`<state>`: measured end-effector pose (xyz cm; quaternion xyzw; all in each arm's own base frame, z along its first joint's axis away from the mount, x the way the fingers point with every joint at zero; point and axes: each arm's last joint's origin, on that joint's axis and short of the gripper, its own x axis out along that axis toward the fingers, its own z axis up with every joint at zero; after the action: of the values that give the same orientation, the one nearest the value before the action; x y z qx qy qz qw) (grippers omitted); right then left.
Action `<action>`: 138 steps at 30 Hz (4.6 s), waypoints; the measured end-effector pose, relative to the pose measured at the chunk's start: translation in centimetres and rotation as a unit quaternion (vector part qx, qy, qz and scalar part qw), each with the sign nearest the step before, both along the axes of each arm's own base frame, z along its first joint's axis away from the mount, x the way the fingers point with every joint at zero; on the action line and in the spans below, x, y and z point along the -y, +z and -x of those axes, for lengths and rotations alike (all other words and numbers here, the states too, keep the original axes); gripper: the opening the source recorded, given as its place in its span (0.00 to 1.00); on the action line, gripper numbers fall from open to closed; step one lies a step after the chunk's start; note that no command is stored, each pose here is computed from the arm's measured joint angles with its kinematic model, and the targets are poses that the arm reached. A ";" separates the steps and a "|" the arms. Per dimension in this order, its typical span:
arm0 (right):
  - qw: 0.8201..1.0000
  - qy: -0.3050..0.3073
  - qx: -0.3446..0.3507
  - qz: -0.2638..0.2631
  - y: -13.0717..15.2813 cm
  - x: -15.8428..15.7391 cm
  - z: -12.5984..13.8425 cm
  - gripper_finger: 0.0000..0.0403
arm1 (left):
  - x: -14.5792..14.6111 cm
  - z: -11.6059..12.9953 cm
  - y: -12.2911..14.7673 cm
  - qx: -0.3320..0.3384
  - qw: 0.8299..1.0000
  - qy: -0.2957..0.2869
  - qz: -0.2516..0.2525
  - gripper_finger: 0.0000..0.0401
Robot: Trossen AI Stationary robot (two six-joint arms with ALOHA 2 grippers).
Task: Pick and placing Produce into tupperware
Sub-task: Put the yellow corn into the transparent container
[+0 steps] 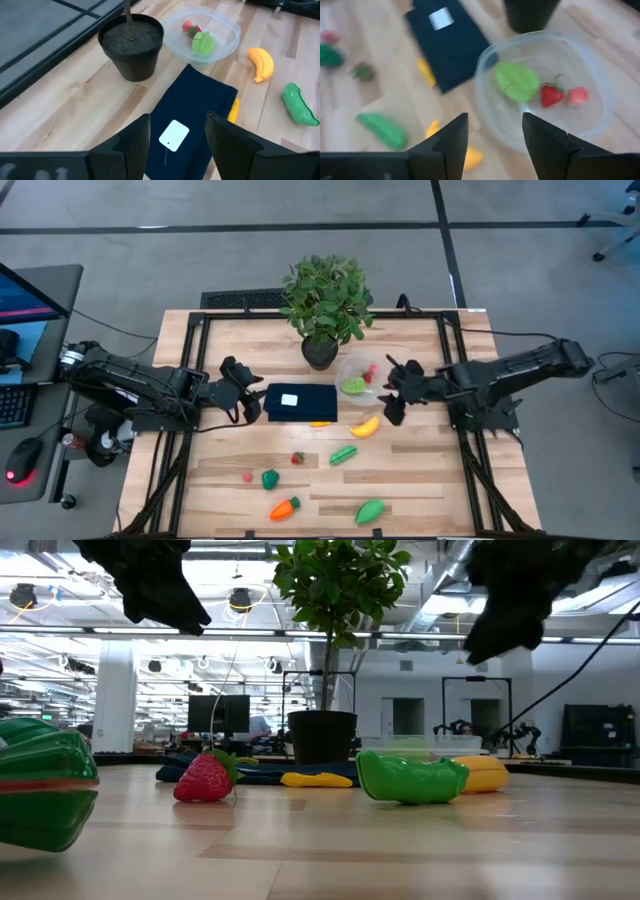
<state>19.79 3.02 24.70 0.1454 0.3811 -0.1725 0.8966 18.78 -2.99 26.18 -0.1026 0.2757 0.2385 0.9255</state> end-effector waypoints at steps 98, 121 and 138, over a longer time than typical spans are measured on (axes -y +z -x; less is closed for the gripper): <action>0.995 0.026 -0.022 -0.095 -1.0 -10.7 13.1 0.33 | 0.9 -16.6 -14.3 -0.147 0.957 -0.246 0.049 0.35; 0.995 0.026 -0.022 -0.094 -1.0 -10.7 13.1 0.32 | 0.8 -16.6 -14.4 -0.148 0.960 -0.234 0.048 0.24; 0.995 0.026 -0.022 -0.095 -1.0 -10.7 13.1 0.31 | 0.9 -16.8 -14.2 -0.131 0.959 -0.245 0.057 0.08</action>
<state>6.73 13.69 23.72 0.2158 0.4193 -0.1159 0.8741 35.57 -3.93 11.94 -0.0521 0.4241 -0.0003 0.9041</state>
